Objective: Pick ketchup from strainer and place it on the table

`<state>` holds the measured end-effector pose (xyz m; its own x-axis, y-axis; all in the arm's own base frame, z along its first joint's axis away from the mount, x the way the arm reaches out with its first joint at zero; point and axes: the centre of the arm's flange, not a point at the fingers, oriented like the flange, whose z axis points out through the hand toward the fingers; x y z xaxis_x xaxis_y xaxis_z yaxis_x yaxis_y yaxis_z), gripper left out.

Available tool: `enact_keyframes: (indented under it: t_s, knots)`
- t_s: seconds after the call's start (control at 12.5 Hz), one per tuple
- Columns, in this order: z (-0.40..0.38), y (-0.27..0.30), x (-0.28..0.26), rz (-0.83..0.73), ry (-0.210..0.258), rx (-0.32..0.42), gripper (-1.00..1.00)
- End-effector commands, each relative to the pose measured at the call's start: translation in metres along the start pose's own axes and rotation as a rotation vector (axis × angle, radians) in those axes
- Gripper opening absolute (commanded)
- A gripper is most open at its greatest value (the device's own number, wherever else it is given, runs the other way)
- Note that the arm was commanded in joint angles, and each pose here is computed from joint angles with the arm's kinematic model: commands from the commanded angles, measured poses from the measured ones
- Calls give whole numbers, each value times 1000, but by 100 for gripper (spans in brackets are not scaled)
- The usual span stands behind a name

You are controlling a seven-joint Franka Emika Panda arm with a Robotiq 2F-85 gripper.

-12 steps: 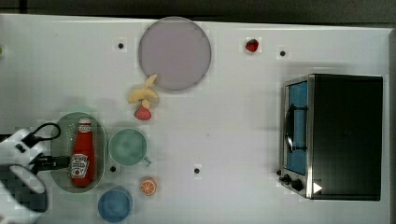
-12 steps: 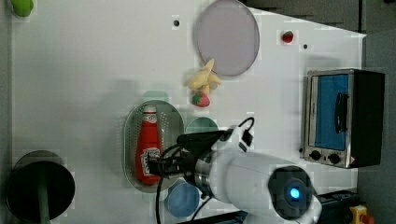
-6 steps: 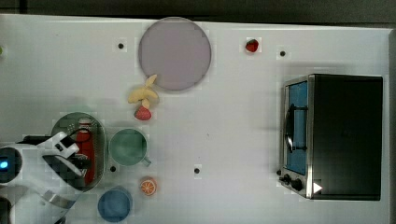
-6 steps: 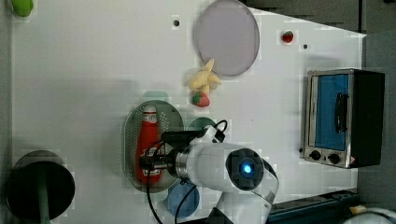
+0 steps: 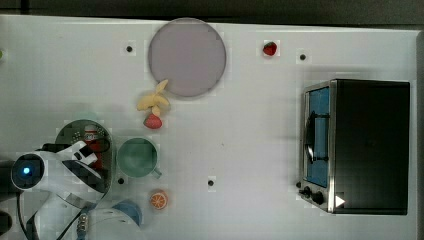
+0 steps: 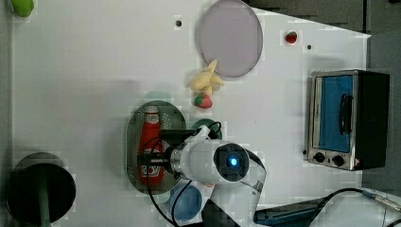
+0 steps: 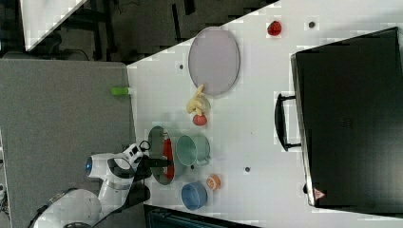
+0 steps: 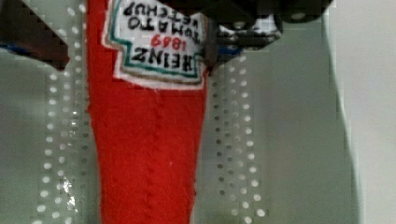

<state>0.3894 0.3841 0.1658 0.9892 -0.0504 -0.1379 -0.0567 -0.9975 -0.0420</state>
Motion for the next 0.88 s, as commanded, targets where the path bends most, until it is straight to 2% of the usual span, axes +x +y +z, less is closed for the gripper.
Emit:
enact_keyframes:
  t_s: [0.08,0.32,0.48,0.64,0.88]
  knots:
    - [-6,-13,8,44,41,18,91]
    - [-6,-16,8,39,49,28,21]
    - [-18,-15,6,37,57,2,21]
    - [-47,-18,1,68,46,-17,21]
    - [-115,-36,-9,164,19,71,21]
